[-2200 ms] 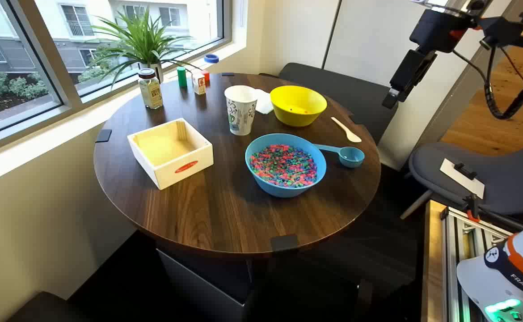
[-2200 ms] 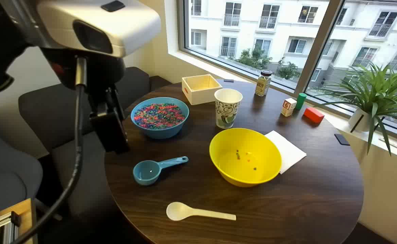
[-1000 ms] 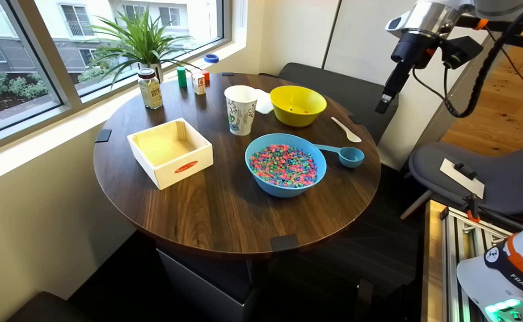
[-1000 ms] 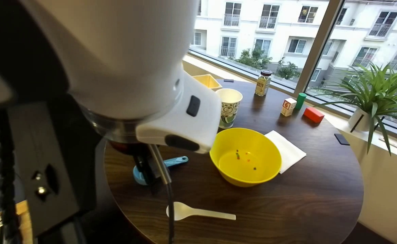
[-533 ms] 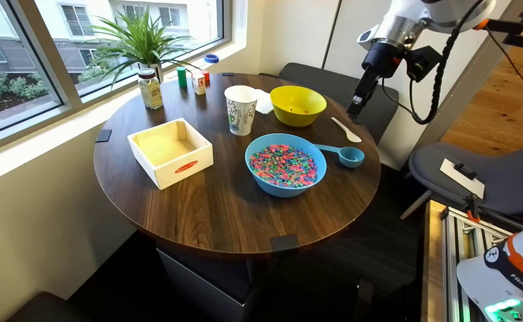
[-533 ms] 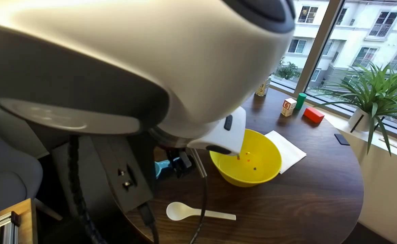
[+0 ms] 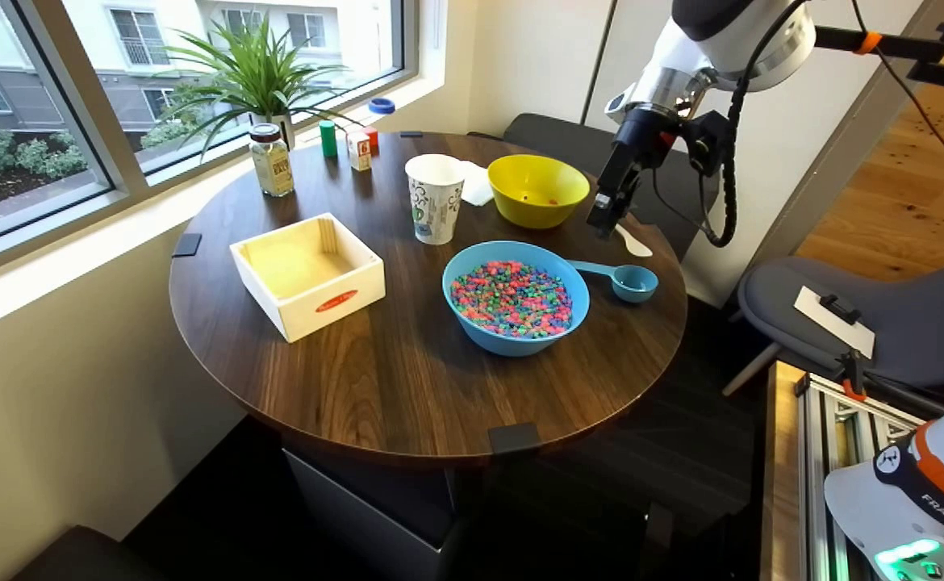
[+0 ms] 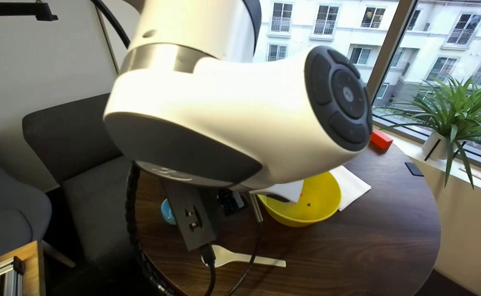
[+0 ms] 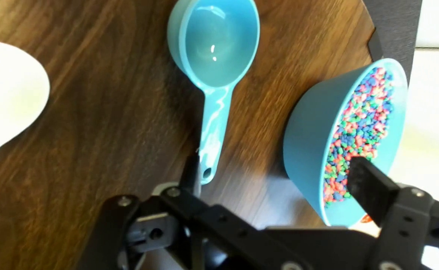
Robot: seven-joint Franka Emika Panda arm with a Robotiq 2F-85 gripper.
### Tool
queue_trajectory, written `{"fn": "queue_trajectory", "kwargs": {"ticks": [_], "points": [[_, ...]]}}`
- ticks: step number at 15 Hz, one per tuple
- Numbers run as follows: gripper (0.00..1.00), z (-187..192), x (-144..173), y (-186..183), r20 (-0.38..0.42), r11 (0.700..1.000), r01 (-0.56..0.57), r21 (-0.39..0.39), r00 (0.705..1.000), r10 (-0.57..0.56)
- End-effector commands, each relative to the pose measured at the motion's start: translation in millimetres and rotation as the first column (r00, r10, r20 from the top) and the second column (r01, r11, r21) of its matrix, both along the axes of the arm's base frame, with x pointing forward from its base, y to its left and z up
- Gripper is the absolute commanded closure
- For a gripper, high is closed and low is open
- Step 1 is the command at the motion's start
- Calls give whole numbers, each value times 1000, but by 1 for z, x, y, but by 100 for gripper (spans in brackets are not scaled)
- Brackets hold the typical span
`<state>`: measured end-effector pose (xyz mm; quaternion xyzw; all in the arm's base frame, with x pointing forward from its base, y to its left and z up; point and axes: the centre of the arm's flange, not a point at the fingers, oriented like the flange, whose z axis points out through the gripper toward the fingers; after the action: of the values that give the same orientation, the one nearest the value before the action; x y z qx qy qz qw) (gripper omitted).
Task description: Use the blue ladle to put some of the contents of the blue bowl into the yellow bowl
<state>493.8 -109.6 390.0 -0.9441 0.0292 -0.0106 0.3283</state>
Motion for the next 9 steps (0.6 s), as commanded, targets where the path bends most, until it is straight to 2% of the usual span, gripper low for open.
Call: {"fn": "queue_trajectory", "kwargs": {"ticks": [1, 9], "points": [[0, -10, 16, 0, -66, 999, 9, 46, 998, -5], [0, -28, 29, 7, -167, 998, 57, 19, 984, -53]]}}
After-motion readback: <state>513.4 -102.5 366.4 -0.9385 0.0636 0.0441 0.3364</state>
